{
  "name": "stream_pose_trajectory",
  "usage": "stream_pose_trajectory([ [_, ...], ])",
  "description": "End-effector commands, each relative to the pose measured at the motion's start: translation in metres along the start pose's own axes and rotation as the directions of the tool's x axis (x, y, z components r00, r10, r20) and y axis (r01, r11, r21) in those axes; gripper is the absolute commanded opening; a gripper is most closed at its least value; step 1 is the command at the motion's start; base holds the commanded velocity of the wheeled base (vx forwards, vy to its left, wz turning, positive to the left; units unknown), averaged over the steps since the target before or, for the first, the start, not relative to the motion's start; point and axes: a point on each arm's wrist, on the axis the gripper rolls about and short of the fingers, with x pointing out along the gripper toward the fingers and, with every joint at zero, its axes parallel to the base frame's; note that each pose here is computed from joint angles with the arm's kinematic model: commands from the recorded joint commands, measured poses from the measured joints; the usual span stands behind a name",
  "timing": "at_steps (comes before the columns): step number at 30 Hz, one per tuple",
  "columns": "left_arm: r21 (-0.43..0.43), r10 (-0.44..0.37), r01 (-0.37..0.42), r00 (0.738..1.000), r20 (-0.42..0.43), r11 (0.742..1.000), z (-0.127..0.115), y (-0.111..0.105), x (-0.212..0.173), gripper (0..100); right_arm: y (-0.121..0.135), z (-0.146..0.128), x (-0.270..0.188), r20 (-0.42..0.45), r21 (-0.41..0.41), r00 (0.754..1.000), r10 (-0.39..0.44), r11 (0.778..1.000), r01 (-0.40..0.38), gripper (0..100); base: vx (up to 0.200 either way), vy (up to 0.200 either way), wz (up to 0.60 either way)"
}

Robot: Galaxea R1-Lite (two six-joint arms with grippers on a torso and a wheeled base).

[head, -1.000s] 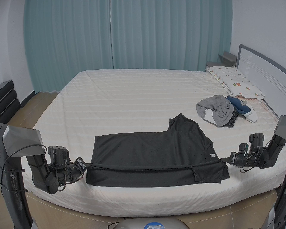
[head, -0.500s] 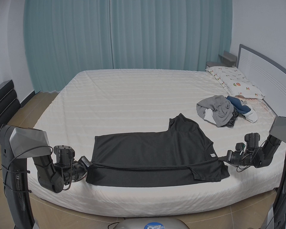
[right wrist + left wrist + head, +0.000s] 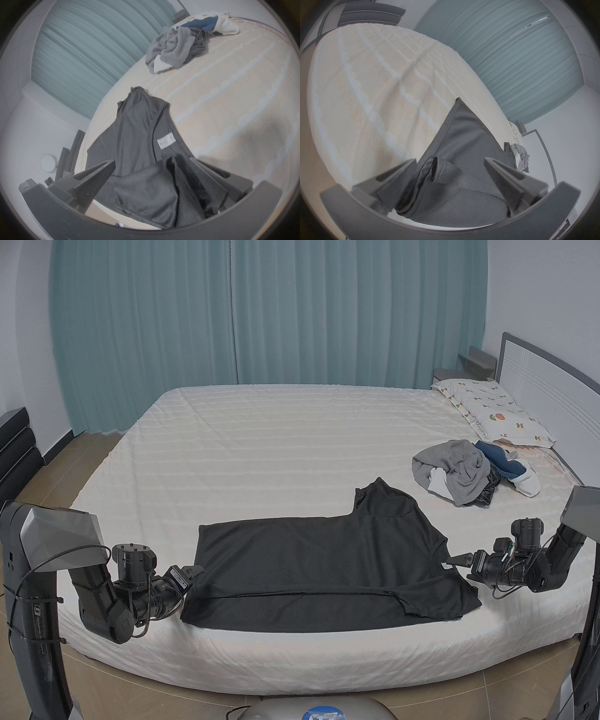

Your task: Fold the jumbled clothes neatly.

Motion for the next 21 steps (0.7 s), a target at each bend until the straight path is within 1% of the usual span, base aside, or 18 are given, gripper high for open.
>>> stream_pose_trajectory([
  [1, -0.028, -0.002, 0.002, 1.0, 0.008, 1.0, 0.002, -0.001, -0.001, 100, 0.005, 0.006, -0.006, 0.046, 0.029, 0.999, 0.017, 0.999, -0.019, 100, 0.0, 0.0, 0.0],
  [3, -0.053, -0.002, 0.003, 1.0, 0.016, 0.999, 0.003, -0.002, -0.002, 100, 0.007, 0.007, -0.009, 0.056, 0.053, 0.998, 0.022, 0.998, -0.025, 100, 0.0, 0.0, 0.0],
  [4, -0.083, -0.011, 0.014, 0.999, 0.034, 0.996, 0.007, -0.005, -0.005, 100, 0.011, 0.009, -0.014, 0.066, 0.087, 0.998, 0.026, 0.996, -0.031, 100, 0.0, 0.0, 0.0],
  [5, -0.094, -0.022, 0.027, 0.999, 0.047, 0.995, 0.011, -0.009, -0.01, 100, 0.014, 0.01, -0.018, 0.071, 0.113, 0.997, 0.03, 0.993, -0.038, 100, 0.0, 0.0, 0.0],
  [7, -0.099, -0.046, 0.052, 0.997, 0.066, 0.994, 0.016, -0.017, -0.019, 100, 0.017, 0.008, -0.025, 0.073, 0.17, 0.997, 0.027, 0.985, -0.039, 100, 0.0, 0.0, 0.0],
  [8, -0.098, -0.049, 0.056, 0.996, 0.069, 0.994, 0.016, -0.018, -0.021, 100, 0.017, 0.006, -0.026, 0.07, 0.183, 0.997, 0.026, 0.982, -0.038, 100, 0.0, 0.0, 0.0],
  [9, -0.094, -0.065, 0.072, 0.995, 0.081, 0.993, 0.02, -0.024, -0.028, 100, 0.018, 0.005, -0.028, 0.067, 0.223, 0.997, 0.024, 0.974, -0.038, 100, 0.0, 0.0, 0.0],
  [11, -0.09, -0.074, 0.082, 0.994, 0.084, 0.993, 0.021, -0.028, -0.033, 100, 0.017, 0.002, -0.03, 0.06, 0.254, 0.998, 0.02, 0.967, -0.034, 100, 0.0, 0.0, 0.0],
  [12, -0.087, -0.077, 0.084, 0.994, 0.079, 0.993, 0.02, -0.032, -0.036, 100, 0.015, 0.0, -0.031, 0.059, 0.283, 0.998, 0.016, 0.958, -0.033, 100, 0.0, 0.0, 0.0],
  [14, -0.088, -0.068, 0.074, 0.995, 0.066, 0.993, 0.019, -0.033, -0.037, 100, 0.015, 0.0, -0.032, 0.062, 0.302, 0.998, 0.02, 0.952, -0.038, 100, 0.0, 0.0, 0.0],
  [16, -0.083, -0.052, 0.054, 0.998, 0.026, 0.995, 0.014, -0.038, -0.034, 100, 0.013, -0.001, -0.03, 0.06, 0.332, 0.998, 0.025, 0.942, -0.043, 100, 0.0, 0.0, 0.0],
  [19, -0.078, -0.034, 0.033, 0.999, -0.016, 0.996, 0.01, -0.047, -0.027, 100, 0.013, -0.001, -0.03, 0.062, 0.34, 0.998, 0.029, 0.939, -0.048, 100, 0.0, 0.0, 0.0],
  [20, -0.078, -0.034, 0.033, 0.999, -0.016, 0.996, 0.01, -0.047, -0.027, 100, 0.013, -0.001, -0.03, 0.062, 0.34, 0.998, 0.029, 0.939, -0.048, 100, 0.0, 0.0, 0.0],
  [21, -0.092, -0.03, 0.026, 0.999, -0.04, 0.995, 0.008, -0.054, -0.022, 100, 0.014, -0.002, -0.03, 0.059, 0.339, 0.998, 0.03, 0.939, -0.048, 100, 0.0, 0.0, 0.0],
])
